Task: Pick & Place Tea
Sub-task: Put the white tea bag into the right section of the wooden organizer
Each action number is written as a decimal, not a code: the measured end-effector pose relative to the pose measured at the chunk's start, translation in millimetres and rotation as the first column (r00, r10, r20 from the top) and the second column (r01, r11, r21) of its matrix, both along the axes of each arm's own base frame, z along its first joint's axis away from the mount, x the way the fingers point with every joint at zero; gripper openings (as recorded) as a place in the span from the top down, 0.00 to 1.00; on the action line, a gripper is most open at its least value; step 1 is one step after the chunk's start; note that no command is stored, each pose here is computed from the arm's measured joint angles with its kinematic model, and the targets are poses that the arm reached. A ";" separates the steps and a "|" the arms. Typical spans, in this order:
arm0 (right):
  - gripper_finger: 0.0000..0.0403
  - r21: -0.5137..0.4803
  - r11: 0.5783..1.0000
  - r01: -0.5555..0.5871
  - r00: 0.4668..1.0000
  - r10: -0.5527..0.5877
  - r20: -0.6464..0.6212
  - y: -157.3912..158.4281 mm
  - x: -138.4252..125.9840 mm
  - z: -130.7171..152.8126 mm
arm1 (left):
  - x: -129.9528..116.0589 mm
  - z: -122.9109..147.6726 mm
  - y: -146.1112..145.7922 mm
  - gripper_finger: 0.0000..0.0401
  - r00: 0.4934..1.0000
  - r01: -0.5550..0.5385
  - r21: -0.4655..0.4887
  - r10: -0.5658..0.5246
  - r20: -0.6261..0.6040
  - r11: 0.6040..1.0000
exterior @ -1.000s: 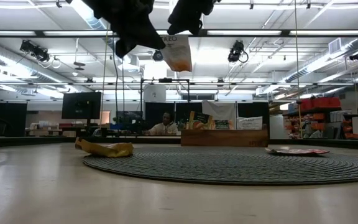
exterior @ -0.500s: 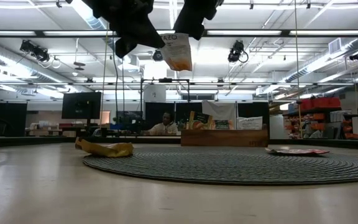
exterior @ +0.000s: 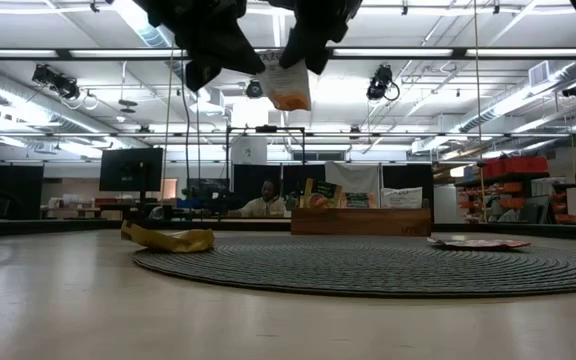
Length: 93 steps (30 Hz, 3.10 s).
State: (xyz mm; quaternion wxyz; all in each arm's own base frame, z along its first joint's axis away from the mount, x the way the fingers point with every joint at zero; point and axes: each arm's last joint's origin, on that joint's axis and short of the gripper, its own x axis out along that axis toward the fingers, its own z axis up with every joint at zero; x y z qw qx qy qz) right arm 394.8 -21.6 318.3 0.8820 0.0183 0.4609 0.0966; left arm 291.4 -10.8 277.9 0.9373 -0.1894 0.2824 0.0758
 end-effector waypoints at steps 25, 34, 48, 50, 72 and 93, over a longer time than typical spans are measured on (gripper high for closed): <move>1.00 -0.107 0.970 0.220 0.974 -0.225 -0.033 -44.0 -28.0 6.3 | -35.8 28.5 2.4 0.83 0.997 -0.078 0.012 0.078 0.027 0.997; 1.00 -0.242 0.802 0.546 0.833 -0.550 0.055 -75.6 -88.6 -10.8 | -43.6 38.3 3.9 0.85 0.989 -0.123 0.010 0.121 0.078 0.992; 1.00 -0.209 0.566 0.798 0.590 -0.803 0.077 -113.1 -141.5 -69.4 | -40.2 42.0 3.9 0.85 0.984 -0.123 0.002 0.122 0.128 0.992; 1.00 -0.188 0.558 0.808 0.577 -0.814 0.068 -120.7 -145.9 -72.2 | -39.7 43.0 3.8 0.85 0.983 -0.123 0.000 0.122 0.139 0.992; 1.00 -0.139 0.591 0.794 0.600 -0.799 0.029 -136.9 -171.7 -121.7 | -39.8 42.9 4.0 0.85 0.981 -0.136 -0.023 0.137 0.139 0.990; 0.84 -0.107 0.577 0.810 0.576 -0.816 -0.044 -132.4 -176.7 -129.7 | -39.8 42.9 4.3 0.85 0.979 -0.149 -0.016 0.150 0.140 0.989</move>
